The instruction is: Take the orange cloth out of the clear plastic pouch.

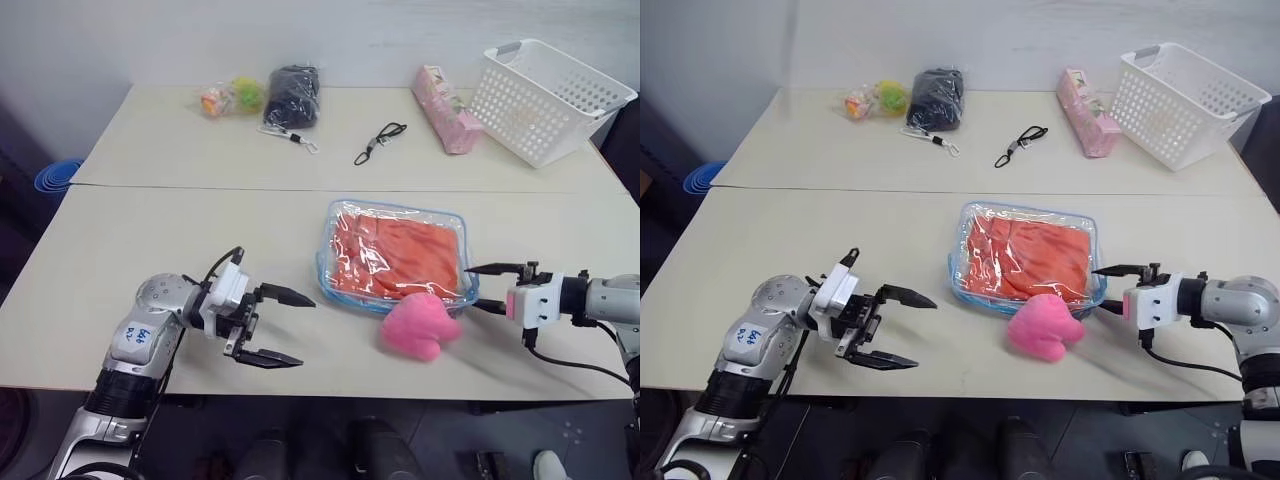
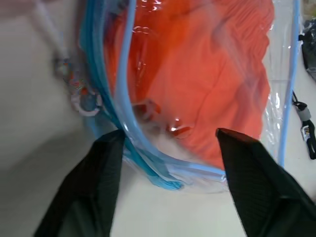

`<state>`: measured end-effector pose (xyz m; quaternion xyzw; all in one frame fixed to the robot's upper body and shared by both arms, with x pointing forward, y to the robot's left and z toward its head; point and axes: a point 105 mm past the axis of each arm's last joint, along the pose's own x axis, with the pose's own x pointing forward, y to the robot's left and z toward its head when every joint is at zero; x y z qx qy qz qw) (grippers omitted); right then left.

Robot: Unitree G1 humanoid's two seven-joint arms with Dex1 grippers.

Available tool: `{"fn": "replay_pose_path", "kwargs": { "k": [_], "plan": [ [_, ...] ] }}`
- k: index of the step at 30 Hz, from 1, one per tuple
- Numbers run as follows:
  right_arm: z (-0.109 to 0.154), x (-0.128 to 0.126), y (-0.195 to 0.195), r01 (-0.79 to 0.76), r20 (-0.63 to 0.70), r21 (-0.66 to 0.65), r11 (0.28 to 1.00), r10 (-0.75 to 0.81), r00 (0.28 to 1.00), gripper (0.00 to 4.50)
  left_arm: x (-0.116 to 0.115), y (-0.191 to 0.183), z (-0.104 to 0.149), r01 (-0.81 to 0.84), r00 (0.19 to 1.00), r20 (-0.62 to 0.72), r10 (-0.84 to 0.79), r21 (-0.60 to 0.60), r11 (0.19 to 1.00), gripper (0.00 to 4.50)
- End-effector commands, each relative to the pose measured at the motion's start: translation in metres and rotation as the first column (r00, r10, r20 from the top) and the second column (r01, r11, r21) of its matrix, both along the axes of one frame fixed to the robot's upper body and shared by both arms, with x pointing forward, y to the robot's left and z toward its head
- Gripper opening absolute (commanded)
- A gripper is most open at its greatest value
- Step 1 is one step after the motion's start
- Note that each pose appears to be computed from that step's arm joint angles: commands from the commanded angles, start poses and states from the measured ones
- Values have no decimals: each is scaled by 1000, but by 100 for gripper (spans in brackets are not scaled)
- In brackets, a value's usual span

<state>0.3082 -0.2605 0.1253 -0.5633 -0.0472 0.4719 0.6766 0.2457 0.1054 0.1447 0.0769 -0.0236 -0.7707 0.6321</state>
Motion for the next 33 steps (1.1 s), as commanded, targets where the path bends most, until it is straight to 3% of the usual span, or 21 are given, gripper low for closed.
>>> {"fn": "replay_pose_path", "kwargs": {
  "k": [1,6,11,20,25,33],
  "plan": [
    [9,1,-3,3,20,4,1000,-3,1000,168,-4,-14,10,39,999,21,-38,-36,999,450],
    [9,2,5,-12,9,47,999,12,1000,5,19,-51,3,-17,997,80,18,-13,1000,450],
    [12,5,10,-3,7,82,997,2,1000,5,43,-92,-7,-105,989,111,103,9,994,450],
    [10,6,13,11,-4,106,994,-11,1000,5,36,-141,-25,-56,994,93,51,53,997,450],
    [7,3,12,24,-18,116,993,-22,1000,0,38,-147,-24,-70,995,71,67,33,997,350],
    [6,3,8,48,-20,127,991,-46,999,0,37,-144,-29,-44,998,45,41,75,996,103]
  ]
}}
